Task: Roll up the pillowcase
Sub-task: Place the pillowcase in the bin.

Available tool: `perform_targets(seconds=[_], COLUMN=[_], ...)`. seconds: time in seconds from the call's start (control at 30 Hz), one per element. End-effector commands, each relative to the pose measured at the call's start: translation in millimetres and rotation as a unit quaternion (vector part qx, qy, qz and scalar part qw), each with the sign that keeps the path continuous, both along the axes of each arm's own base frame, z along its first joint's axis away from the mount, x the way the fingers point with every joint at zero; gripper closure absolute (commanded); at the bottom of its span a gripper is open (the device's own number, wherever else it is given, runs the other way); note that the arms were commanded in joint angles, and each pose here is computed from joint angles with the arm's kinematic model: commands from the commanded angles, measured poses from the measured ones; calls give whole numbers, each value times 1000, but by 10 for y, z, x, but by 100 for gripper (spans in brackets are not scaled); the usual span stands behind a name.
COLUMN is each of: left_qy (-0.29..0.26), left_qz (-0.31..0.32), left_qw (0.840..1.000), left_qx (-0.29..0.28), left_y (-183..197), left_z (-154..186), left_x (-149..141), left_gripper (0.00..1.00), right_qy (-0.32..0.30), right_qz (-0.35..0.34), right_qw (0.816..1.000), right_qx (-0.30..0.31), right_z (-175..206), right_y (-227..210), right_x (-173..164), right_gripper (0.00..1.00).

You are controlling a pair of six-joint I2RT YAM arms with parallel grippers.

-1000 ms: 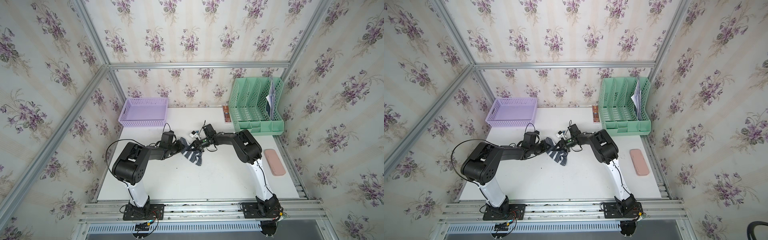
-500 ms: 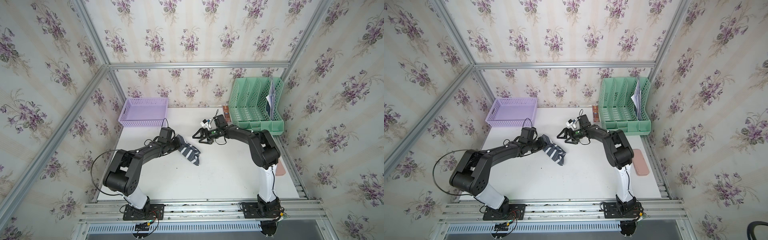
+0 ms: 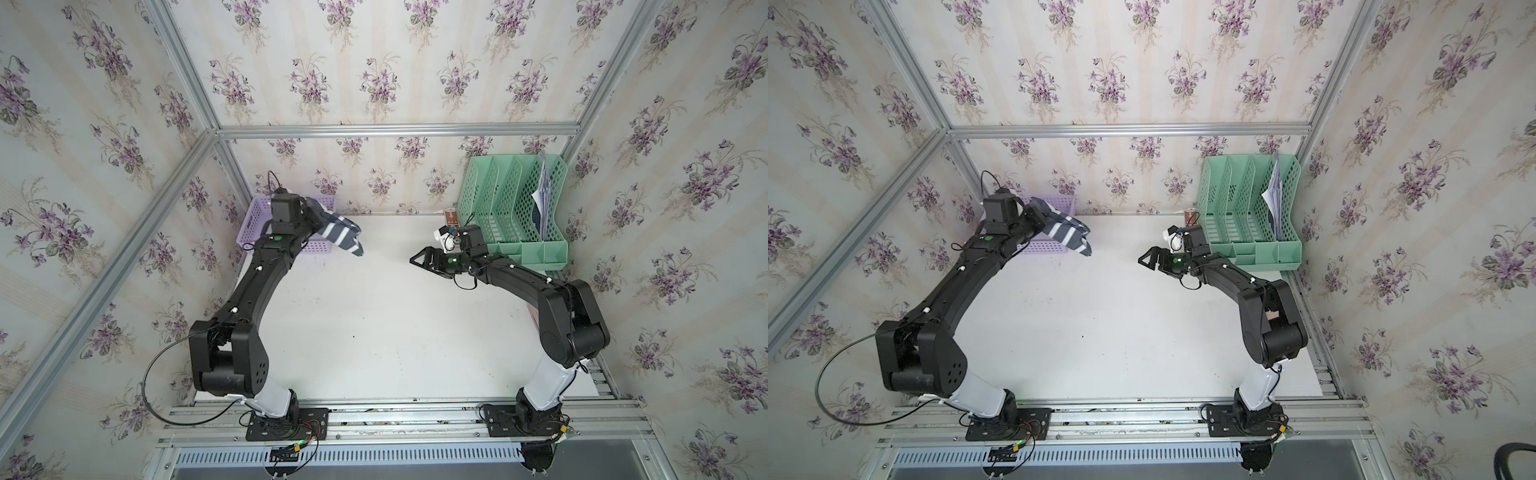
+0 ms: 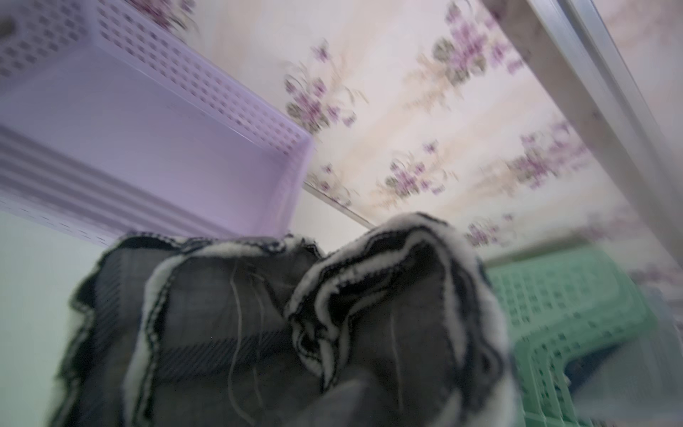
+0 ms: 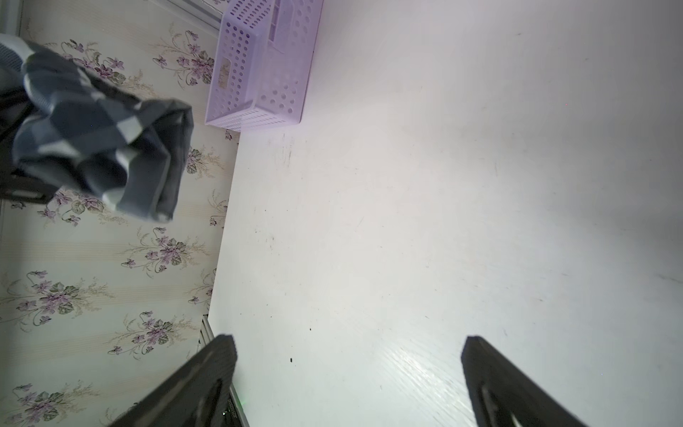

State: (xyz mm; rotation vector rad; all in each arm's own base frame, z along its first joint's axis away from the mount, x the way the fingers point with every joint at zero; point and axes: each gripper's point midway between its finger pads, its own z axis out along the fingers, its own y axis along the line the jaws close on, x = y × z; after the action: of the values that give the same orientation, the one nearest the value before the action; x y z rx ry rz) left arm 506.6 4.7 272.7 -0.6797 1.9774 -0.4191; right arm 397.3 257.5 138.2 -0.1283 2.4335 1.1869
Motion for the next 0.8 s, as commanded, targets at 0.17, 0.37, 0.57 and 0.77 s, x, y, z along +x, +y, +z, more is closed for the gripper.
perform_targets(seconds=[0.17,0.37,0.57,0.77], left_qy=[38,64,77,109], left_qz=[169,209,218,224], left_qw=[984,974,969,961], left_qx=[-31,-51,-90,-119], left_y=[1153,1415,1470,1484], left_z=[-375,-766,-1234,-1526], left_x=[756,1231,1496,1456], left_gripper=[100,97,79,2], right_qy=[-40,-53,-75,-98], right_qz=[13,14,13,14], right_qw=[999,998,997,995], right_qx=[-12,-24,-29,-26], right_z=[140,223,382,569], right_y=[-64,-112,-133,-123], right_x=[-114,-151,-151,-115], right_gripper=[0,0,0,0])
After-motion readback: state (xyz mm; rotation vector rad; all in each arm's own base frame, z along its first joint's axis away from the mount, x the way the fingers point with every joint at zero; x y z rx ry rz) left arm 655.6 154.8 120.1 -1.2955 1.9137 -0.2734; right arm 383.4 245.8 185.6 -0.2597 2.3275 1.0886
